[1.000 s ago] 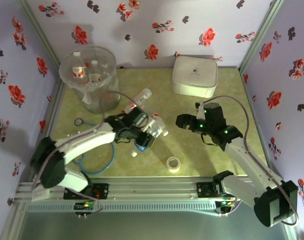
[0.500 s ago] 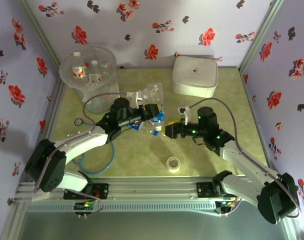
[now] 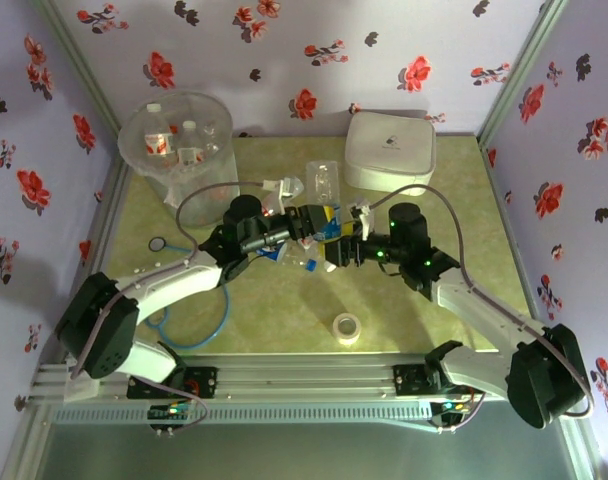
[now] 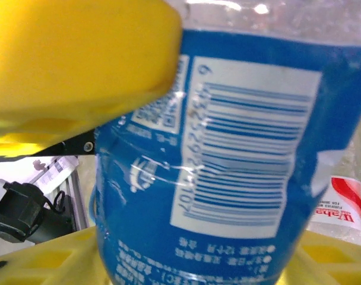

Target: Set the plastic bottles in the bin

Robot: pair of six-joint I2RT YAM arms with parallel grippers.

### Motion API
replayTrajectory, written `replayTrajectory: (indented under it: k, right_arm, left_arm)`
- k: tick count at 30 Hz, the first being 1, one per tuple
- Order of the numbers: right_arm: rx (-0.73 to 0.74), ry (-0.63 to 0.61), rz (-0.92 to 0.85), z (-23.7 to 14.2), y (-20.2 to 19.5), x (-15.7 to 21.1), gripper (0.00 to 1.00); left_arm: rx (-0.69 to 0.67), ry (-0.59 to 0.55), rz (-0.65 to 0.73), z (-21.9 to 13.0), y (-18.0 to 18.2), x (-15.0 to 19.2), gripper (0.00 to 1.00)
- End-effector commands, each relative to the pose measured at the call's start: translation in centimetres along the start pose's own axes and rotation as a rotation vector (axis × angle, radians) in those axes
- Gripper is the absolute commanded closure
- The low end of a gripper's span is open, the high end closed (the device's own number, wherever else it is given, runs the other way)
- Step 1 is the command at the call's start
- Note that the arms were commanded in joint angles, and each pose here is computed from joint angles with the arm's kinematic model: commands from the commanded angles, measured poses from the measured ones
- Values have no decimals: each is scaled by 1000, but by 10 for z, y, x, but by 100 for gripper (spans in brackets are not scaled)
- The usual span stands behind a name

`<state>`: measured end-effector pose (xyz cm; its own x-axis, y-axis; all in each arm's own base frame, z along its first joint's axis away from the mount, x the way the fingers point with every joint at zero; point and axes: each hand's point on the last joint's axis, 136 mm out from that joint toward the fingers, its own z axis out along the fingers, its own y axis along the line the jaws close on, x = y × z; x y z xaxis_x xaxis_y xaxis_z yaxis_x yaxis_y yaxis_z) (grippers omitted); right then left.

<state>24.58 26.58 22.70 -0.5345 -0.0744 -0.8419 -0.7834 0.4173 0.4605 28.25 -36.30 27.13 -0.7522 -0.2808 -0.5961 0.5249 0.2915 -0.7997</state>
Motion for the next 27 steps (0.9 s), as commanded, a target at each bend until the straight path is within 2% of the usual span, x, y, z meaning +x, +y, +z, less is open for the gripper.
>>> replayTrajectory:
  k: [1, 4, 6, 11, 14, 19, 25, 27]
  right_arm:
    - [-34, -70, -91, -1, 12, -25, 43]
    - [-24, -54, -92, -2, 12, -20, 52]
    - [-15, -40, -94, -3, 10, -17, 55]
    - [6, 25, -82, -2, 4, -1, 59]
    - [17, 84, -74, -2, 1, 15, 60]
    - [18, 147, -78, -3, 3, 30, 60]
    - [20, 153, -84, -3, 3, 31, 60]
    - [21, 151, -88, -3, 3, 30, 60]
  left_arm:
    - [57, -15, 14, 6, -14, -8, 38]
    - [50, -6, 23, 7, -14, -8, 36]
    - [50, -12, 26, 7, -14, -11, 32]
    - [32, -38, 70, 2, -14, -33, 9]
    - [-16, -33, 119, 1, -10, -47, 2]
    - [-77, -10, 167, 4, 0, -59, 1]
    - [-111, 40, 177, 9, 8, -55, 7]
    - [-124, 54, 188, 7, 9, -54, 12]
